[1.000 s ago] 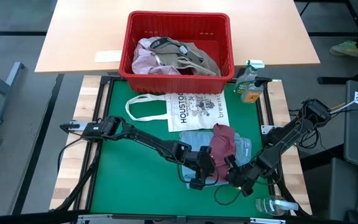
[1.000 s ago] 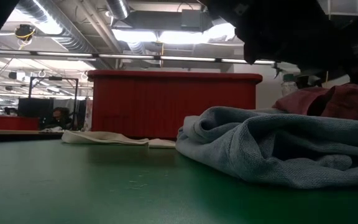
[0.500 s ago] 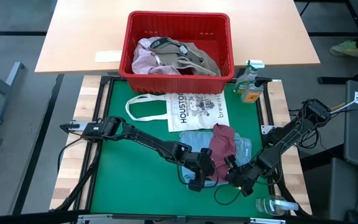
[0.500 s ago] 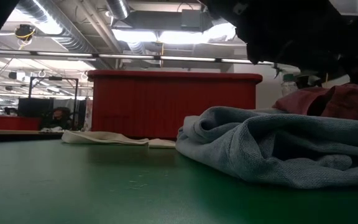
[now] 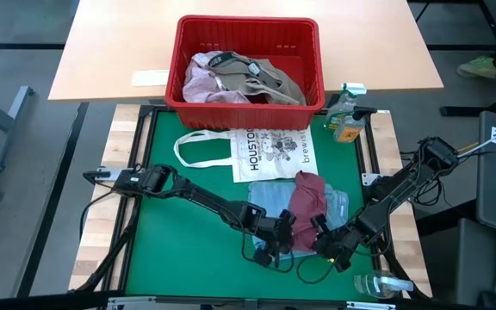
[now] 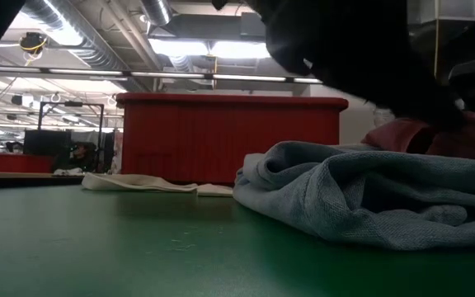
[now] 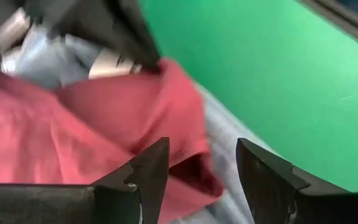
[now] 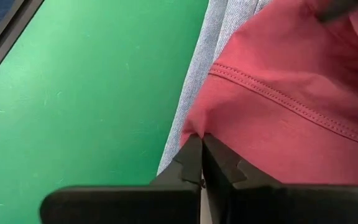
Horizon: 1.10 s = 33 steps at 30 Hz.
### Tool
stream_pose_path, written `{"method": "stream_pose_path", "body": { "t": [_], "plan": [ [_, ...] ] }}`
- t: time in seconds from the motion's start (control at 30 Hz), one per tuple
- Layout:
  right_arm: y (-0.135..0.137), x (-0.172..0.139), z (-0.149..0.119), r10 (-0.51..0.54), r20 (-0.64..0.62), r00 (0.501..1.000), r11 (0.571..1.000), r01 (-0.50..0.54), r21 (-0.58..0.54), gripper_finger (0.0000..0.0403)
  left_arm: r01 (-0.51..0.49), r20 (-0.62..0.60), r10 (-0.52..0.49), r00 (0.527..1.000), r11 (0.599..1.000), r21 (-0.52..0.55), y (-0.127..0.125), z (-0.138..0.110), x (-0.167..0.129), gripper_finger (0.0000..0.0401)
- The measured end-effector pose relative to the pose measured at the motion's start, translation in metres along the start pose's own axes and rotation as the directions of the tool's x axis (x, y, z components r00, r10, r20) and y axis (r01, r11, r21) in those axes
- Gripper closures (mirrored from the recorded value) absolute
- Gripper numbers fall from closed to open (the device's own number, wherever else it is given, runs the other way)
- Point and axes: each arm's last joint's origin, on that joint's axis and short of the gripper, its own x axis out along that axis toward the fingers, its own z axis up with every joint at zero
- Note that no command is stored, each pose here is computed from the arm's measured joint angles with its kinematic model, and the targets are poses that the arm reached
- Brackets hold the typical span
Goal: Fold Laundry from Bin
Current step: Fold the red underwear from the red laundry basket
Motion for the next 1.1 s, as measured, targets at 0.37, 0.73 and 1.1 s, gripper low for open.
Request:
{"method": "stream_pose_path", "body": {
  "t": [0.37,0.73,1.1],
  "plan": [
    [0.0,0.0,0.0,0.0,0.001,1.0,1.0,0.0,0.0,0.0398,-0.092,-0.05,0.093,0.994,0.996,0.012,-0.006,-0.004,0.007,0.0308],
    [0.004,-0.021,0.023,0.016,-0.05,0.999,1.0,-0.017,-0.018,0.0398,-0.093,-0.015,0.092,0.996,0.995,-0.033,-0.012,0.011,-0.01,0.0397],
    [0.007,-0.051,0.046,0.074,-0.122,0.99,0.996,-0.079,-0.037,0.0398,-0.117,0.003,0.117,0.993,0.993,-0.012,-0.016,0.028,-0.041,0.0399]
  ]
}}
